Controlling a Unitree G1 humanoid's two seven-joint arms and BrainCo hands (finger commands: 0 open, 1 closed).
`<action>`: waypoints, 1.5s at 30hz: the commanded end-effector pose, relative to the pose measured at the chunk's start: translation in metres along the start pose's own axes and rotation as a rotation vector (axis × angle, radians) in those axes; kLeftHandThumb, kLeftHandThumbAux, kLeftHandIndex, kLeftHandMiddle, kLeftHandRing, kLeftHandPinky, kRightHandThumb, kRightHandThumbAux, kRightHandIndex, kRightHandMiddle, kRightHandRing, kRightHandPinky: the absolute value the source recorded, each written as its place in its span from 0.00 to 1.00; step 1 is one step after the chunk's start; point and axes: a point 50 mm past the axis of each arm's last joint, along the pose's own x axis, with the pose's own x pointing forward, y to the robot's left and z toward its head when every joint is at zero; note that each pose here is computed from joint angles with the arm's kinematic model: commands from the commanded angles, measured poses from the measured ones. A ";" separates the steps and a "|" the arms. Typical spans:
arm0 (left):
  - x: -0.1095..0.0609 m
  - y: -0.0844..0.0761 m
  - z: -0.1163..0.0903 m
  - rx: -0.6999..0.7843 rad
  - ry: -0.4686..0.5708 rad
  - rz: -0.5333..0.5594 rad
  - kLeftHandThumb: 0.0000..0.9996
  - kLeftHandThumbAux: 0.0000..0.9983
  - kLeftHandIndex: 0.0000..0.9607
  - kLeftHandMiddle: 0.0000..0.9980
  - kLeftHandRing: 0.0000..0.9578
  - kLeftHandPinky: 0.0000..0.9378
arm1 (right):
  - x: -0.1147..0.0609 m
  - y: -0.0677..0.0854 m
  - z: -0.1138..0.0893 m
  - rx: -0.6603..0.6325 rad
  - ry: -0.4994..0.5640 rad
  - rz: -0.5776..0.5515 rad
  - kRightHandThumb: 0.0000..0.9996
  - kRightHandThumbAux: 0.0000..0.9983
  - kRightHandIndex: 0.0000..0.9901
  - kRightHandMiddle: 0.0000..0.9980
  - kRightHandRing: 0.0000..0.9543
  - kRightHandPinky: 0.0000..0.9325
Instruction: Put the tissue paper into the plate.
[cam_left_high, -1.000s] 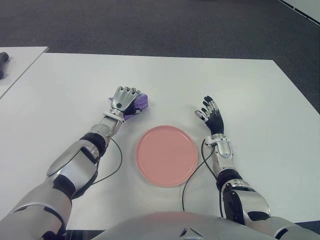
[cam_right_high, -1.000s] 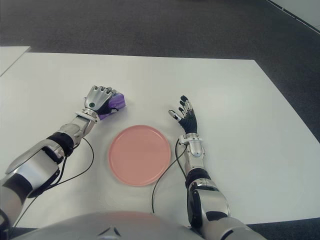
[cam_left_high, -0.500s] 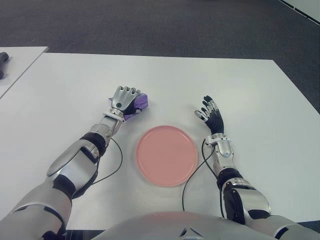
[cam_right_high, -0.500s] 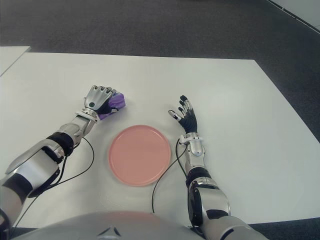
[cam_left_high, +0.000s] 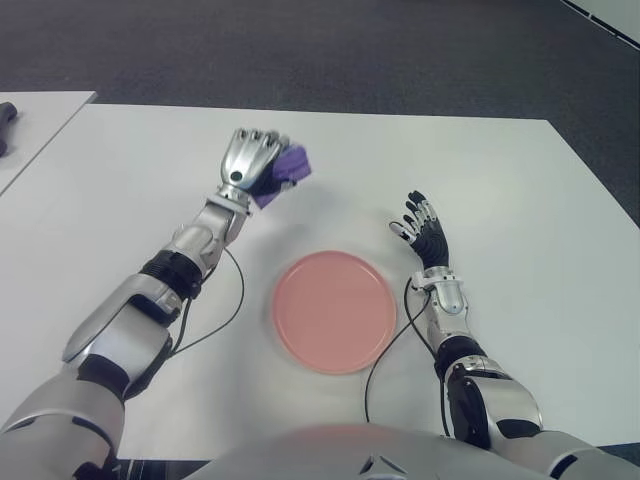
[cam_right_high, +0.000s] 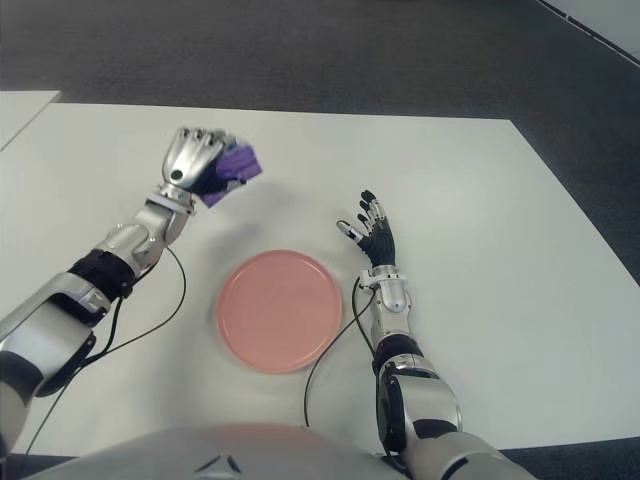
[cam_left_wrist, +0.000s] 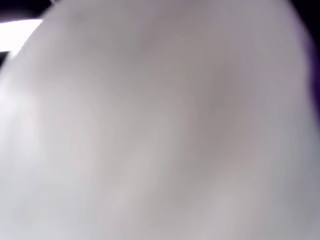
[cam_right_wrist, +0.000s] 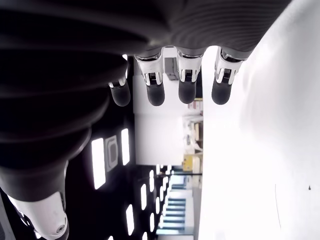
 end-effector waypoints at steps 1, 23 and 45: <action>-0.002 0.036 0.029 -0.126 -0.073 0.082 0.75 0.70 0.46 0.87 0.90 0.90 | -0.027 -0.001 -0.033 0.014 0.194 -0.049 0.04 0.71 0.00 0.00 0.00 0.00; -0.038 0.055 0.084 -0.309 -0.511 -0.038 0.75 0.70 0.46 0.85 0.89 0.88 | -0.027 0.000 -0.033 0.020 0.199 -0.058 0.09 0.74 0.00 0.00 0.00 0.00; -0.093 0.028 0.110 -0.292 -0.673 -0.429 0.75 0.70 0.46 0.84 0.88 0.92 | -0.029 0.003 -0.033 0.013 0.192 -0.077 0.01 0.76 0.00 0.00 0.00 0.01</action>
